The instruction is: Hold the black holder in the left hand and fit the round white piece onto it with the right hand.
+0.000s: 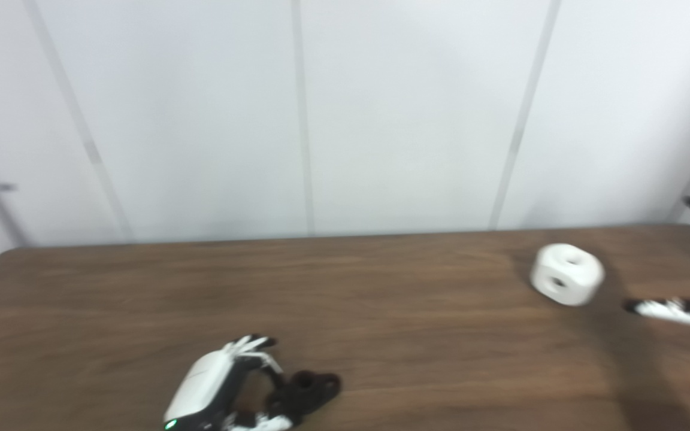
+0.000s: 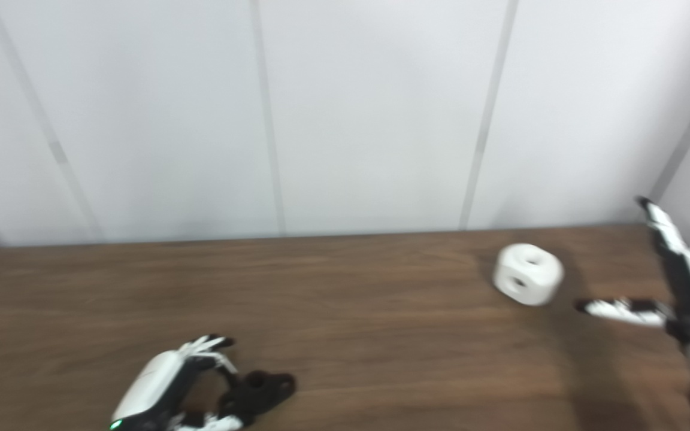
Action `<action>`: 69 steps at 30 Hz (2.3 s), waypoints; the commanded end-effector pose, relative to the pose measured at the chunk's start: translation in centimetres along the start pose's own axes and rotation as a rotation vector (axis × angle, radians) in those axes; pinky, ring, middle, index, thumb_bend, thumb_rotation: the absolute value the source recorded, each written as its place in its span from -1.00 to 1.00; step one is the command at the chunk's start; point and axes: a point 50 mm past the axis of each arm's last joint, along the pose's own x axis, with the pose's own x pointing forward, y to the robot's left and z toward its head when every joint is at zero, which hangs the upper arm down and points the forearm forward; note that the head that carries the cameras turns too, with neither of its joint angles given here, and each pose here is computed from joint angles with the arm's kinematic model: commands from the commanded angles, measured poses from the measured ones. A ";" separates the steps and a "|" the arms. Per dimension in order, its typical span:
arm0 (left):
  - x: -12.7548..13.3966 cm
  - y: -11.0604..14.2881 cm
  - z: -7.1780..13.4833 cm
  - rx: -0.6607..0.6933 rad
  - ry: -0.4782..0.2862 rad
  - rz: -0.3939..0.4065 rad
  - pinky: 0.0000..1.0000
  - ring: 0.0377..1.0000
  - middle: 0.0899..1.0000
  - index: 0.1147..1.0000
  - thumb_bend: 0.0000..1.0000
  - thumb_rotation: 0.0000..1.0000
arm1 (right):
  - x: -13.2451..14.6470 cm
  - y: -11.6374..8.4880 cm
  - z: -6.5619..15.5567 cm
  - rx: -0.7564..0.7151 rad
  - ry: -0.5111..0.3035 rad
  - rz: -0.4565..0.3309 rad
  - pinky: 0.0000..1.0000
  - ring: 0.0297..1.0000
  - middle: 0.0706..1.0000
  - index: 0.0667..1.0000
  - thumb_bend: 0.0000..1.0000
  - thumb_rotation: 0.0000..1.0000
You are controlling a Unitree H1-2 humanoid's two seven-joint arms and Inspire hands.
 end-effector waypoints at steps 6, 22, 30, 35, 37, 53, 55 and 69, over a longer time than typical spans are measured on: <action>-0.1 2.0 -1.4 -0.014 -0.016 0.005 0.91 0.92 0.75 -0.17 0.03 -0.93 | 4.4 -0.1 -0.9 -0.053 0.020 0.038 0.89 0.95 0.95 0.79 1.00 0.16; 0.3 2.7 -3.1 -0.036 -0.029 0.000 0.93 0.91 0.73 -0.17 0.03 -0.93 | 8.5 1.0 7.5 -0.215 0.135 0.166 0.84 0.96 0.97 0.80 1.00 0.11; 0.5 2.5 -3.4 -0.039 -0.017 -0.007 0.96 0.92 0.75 -0.17 0.03 -0.94 | 10.3 1.6 8.6 -0.295 0.169 0.233 0.85 0.96 0.94 0.82 1.00 0.14; 0.7 2.5 -3.5 -0.039 -0.004 -0.011 0.98 0.93 0.75 -0.17 0.03 -0.93 | 11.4 1.5 10.3 -0.404 0.186 0.325 0.82 0.91 0.89 0.83 1.00 0.23; 0.7 2.5 -3.5 -0.038 -0.001 -0.014 0.98 0.93 0.75 -0.17 0.03 -0.93 | 11.6 1.1 11.4 -0.455 0.200 0.349 0.75 0.87 0.86 0.83 1.00 0.19; 1.0 2.2 -3.8 -0.044 0.008 -0.016 1.00 0.94 0.76 -0.17 0.03 -0.94 | 13.1 1.8 15.1 -0.703 0.343 0.454 0.33 0.46 0.48 0.53 1.00 0.13; 1.0 2.2 -3.8 -0.044 0.008 -0.015 1.00 0.94 0.75 -0.17 0.03 -0.94 | 13.1 2.2 14.7 -0.726 0.346 0.445 0.31 0.44 0.46 0.49 1.00 0.14; 0.9 2.3 -3.8 -0.035 0.017 -0.023 1.00 0.95 0.76 -0.17 0.03 -0.94 | 12.5 2.7 15.7 -0.891 0.405 0.460 0.41 0.53 0.58 0.52 1.00 0.21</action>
